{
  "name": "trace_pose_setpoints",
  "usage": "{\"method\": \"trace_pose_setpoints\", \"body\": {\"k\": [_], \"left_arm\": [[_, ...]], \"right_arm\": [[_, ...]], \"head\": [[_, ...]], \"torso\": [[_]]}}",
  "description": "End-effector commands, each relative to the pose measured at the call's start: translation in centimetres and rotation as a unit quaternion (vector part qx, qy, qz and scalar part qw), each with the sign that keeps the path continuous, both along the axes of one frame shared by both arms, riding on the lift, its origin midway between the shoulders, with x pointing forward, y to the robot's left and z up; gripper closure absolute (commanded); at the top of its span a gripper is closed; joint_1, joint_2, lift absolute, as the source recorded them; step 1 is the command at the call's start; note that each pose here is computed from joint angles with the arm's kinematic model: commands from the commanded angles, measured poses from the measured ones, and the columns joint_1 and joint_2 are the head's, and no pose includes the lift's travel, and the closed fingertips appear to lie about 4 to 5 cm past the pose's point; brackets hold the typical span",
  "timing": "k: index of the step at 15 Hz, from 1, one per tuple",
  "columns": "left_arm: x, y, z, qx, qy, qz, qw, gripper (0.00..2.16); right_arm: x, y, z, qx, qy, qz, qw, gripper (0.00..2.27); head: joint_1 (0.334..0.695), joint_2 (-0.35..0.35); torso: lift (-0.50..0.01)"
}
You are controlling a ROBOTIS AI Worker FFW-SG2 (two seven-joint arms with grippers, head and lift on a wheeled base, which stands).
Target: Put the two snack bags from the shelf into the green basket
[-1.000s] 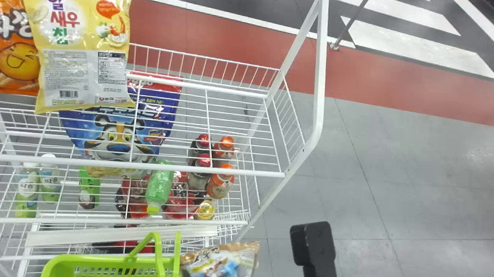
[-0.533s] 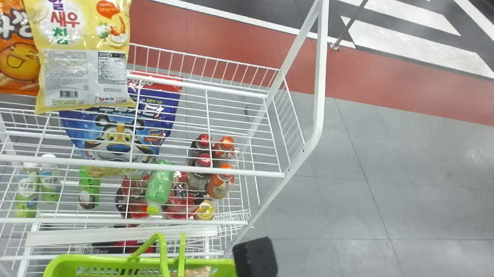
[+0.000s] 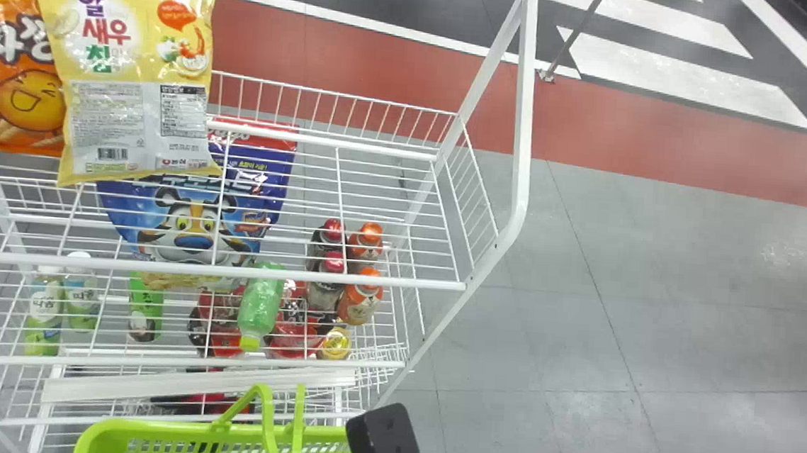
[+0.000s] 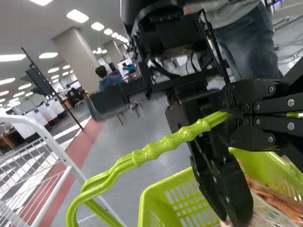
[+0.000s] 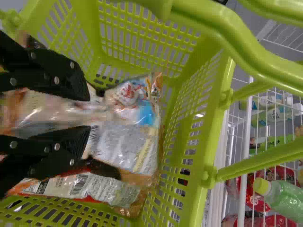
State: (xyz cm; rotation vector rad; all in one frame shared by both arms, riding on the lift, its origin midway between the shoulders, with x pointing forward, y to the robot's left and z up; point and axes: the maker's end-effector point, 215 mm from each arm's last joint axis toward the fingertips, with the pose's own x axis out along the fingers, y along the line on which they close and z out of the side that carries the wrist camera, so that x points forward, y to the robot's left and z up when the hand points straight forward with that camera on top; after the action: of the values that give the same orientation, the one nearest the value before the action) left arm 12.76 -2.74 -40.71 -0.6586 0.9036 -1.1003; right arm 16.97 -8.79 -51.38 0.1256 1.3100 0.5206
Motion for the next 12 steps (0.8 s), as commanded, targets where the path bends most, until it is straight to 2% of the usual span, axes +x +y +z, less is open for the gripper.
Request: {"method": "trace_pose_setpoints", "body": {"k": [1, 4, 6, 9, 11, 12], "left_arm": [[0.0, 0.0, 0.0, -0.001, 0.000, 0.000, 1.0000, 1.71], [0.1, 0.1, 0.0, -0.001, -0.002, 0.002, 1.0000, 1.72], [0.2, 0.2, -0.1, -0.001, -0.002, 0.003, 1.0000, 1.71], [0.1, 0.1, -0.2, -0.001, -0.001, 0.003, 1.0000, 1.72], [0.1, 0.0, -0.2, -0.002, 0.000, 0.002, 1.0000, 1.72], [0.1, 0.0, -0.2, -0.002, 0.000, 0.002, 1.0000, 1.72]], "right_arm": [[1.9, -2.1, 1.6, -0.022, -0.048, -0.024, 0.998, 0.07], [6.9, -5.4, 4.7, -0.025, -0.139, -0.077, 0.987, 0.08], [12.0, -7.8, 8.4, -0.018, -0.240, -0.123, 0.963, 0.09], [18.0, -9.8, 15.2, -0.016, -0.395, -0.157, 0.905, 0.09], [20.3, -9.1, 20.2, -0.005, -0.505, -0.153, 0.849, 0.09], [20.4, -8.3, 21.3, 0.002, -0.532, -0.150, 0.833, 0.09]], "head": [[0.695, -0.350], [0.695, -0.350], [0.695, -0.350], [0.695, -0.350], [0.695, -0.350], [0.695, -0.350]], "torso": [[-0.011], [-0.011], [-0.011], [-0.011], [-0.011], [-0.011]]}}
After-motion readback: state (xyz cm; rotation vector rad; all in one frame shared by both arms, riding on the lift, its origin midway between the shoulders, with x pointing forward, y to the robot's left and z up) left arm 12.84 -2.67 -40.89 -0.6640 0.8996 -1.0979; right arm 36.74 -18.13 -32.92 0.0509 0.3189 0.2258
